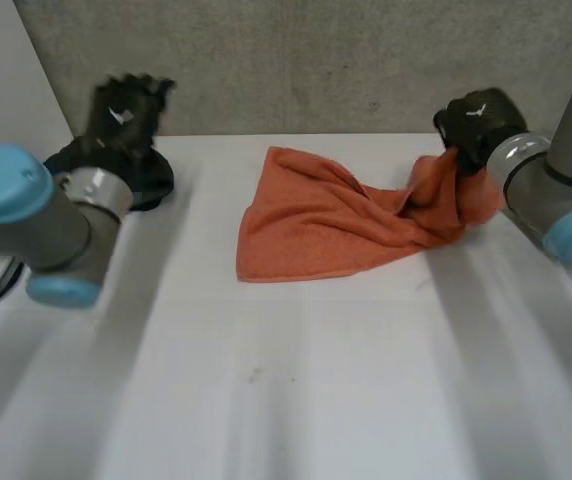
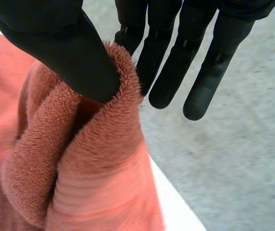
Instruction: Fold the laundry.
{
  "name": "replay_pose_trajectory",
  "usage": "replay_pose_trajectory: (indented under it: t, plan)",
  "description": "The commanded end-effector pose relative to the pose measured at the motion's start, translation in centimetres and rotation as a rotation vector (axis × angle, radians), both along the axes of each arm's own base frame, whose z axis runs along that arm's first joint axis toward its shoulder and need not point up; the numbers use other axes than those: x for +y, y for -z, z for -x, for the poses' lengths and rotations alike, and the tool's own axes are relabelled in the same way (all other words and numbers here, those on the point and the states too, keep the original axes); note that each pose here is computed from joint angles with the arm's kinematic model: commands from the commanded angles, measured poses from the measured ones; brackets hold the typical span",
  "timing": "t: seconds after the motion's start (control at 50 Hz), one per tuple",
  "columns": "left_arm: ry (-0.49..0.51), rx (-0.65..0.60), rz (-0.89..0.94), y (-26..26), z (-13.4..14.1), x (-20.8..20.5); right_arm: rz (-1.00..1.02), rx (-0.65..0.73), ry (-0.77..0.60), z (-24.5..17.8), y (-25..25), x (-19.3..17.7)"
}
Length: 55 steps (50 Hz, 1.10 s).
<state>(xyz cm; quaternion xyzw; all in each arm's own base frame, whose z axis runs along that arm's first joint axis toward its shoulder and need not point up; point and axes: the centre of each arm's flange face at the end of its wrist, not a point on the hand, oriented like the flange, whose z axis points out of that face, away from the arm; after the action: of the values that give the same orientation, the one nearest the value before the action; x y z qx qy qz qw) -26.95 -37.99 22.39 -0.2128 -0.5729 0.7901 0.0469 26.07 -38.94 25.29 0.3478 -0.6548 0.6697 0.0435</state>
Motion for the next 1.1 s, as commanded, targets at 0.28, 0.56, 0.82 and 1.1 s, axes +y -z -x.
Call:
replay_pose_trajectory:
  t: [0.28,0.56,0.82,1.1]
  plan:
    - [0.228,-0.015,0.017,4.0,8.4,0.4,0.168,-0.068,-0.461,-3.5,-10.3,16.3]
    - [0.307,-0.061,-0.084,10.9,11.6,1.5,0.29,-0.1,-0.538,-1.7,-13.5,21.2]
    - [0.051,-0.078,-0.022,4.6,3.2,-2.8,0.025,-0.028,-0.227,-0.4,-4.9,9.1]
    - [-0.01,0.119,0.502,-9.8,3.1,-5.6,0.468,-0.327,-0.043,-4.9,-12.8,-0.2]
